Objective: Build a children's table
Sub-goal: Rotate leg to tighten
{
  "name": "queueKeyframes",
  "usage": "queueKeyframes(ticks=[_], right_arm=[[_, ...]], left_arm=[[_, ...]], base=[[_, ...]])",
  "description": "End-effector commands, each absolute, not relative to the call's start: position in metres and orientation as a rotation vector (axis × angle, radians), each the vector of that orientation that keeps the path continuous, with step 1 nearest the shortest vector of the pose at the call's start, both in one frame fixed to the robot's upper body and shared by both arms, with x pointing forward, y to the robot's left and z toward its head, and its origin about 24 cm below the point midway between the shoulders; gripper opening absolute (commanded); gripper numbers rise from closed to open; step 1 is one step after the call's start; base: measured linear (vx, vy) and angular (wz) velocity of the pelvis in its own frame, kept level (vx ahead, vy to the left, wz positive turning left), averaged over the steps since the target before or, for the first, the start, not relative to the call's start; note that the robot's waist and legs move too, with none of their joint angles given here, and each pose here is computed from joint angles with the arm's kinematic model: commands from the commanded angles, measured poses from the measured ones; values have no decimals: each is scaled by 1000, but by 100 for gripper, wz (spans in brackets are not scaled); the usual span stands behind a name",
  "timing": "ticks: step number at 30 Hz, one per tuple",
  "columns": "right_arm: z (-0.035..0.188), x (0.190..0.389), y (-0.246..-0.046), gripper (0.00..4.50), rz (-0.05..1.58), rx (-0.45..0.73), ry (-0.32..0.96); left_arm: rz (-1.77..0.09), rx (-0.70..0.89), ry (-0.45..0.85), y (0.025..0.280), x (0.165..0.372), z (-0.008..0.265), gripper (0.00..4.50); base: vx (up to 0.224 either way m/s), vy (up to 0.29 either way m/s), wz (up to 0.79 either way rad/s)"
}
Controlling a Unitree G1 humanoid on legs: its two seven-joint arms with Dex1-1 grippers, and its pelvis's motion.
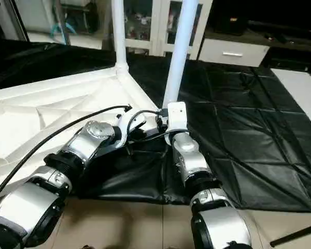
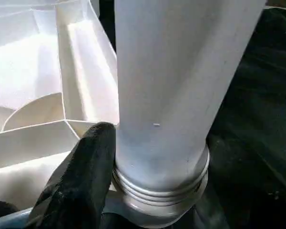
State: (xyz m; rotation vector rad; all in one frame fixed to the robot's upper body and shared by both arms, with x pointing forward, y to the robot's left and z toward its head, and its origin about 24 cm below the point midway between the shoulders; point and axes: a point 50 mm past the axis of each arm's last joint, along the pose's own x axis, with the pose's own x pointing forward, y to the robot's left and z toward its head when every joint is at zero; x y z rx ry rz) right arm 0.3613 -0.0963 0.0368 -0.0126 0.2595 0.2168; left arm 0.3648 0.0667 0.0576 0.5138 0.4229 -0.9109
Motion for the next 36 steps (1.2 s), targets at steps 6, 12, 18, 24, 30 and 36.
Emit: queueKeyframes(ticks=[6,12,18,24,30,36], right_arm=[[41,350,-94,331,544,64,188],[55,340,-126,376,724,52,142],[63,320,-160,418,947,-51,160],[67,295,-187,446,1130,-122,270],[66,290,-199,446,1157,-186,314],[57,290,-185,446,1231,-242,353]], left_arm=[[-899,574,284,64,372,74,0],[-1016,602,306,69,364,68,0],[-1329,623,320,78,340,57,0],[-1464,663,412,104,325,45,0],[-1556,613,439,113,314,44,0],[-1592,607,434,113,310,45,0]], base=[[0,0,0],[0,0,0],[0,0,0],[0,0,0],[0,0,0],[0,0,0]])
